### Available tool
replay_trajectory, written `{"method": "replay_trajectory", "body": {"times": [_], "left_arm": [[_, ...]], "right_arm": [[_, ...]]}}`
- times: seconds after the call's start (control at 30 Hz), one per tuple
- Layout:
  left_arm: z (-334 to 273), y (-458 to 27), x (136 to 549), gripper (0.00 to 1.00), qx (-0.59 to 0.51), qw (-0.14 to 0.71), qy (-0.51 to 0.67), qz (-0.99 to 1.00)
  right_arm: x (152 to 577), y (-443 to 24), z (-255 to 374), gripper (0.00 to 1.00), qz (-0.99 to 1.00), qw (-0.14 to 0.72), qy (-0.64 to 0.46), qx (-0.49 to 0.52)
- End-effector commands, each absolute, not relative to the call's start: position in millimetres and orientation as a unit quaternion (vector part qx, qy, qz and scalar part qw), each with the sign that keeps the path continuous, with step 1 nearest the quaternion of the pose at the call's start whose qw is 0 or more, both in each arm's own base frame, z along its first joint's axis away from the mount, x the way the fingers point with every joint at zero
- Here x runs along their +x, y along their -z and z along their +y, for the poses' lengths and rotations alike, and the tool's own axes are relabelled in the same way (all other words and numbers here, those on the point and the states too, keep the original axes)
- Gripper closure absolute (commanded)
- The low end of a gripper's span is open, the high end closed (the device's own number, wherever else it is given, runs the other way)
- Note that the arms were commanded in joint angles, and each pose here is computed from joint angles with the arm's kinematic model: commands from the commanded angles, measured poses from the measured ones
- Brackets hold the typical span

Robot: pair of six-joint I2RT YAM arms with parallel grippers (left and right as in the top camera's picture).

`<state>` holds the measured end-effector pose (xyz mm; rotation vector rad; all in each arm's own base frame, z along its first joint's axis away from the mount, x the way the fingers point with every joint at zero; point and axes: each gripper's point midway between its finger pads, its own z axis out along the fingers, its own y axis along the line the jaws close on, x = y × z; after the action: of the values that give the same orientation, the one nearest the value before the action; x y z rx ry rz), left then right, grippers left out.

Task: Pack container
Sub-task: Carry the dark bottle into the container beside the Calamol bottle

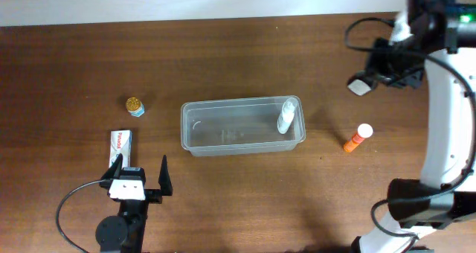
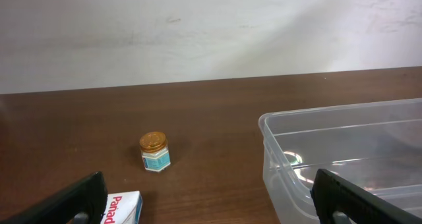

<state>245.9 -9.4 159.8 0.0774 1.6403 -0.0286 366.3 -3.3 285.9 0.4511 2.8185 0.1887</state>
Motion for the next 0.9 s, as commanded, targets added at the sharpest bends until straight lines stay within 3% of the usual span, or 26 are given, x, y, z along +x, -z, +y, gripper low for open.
{"method": "replay_trajectory", "body": {"times": [0.0,0.43,0.87], "left_arm": [[-10,-158,246,0.01,0.042,0.680,0.010,0.732],[-10,-158,246,0.01,0.042,0.680,0.010,0.732],[-10,-158,246,0.01,0.042,0.680,0.010,0.732]], "right_arm": [[365,-310,30,0.77,0.975,0.174,-0.087,0.108],[340,-315,128,0.76,0.980,0.169,-0.106,-0.026],[335,-290,169,0.76,0.985,0.157,-0.078,0.008]]}}
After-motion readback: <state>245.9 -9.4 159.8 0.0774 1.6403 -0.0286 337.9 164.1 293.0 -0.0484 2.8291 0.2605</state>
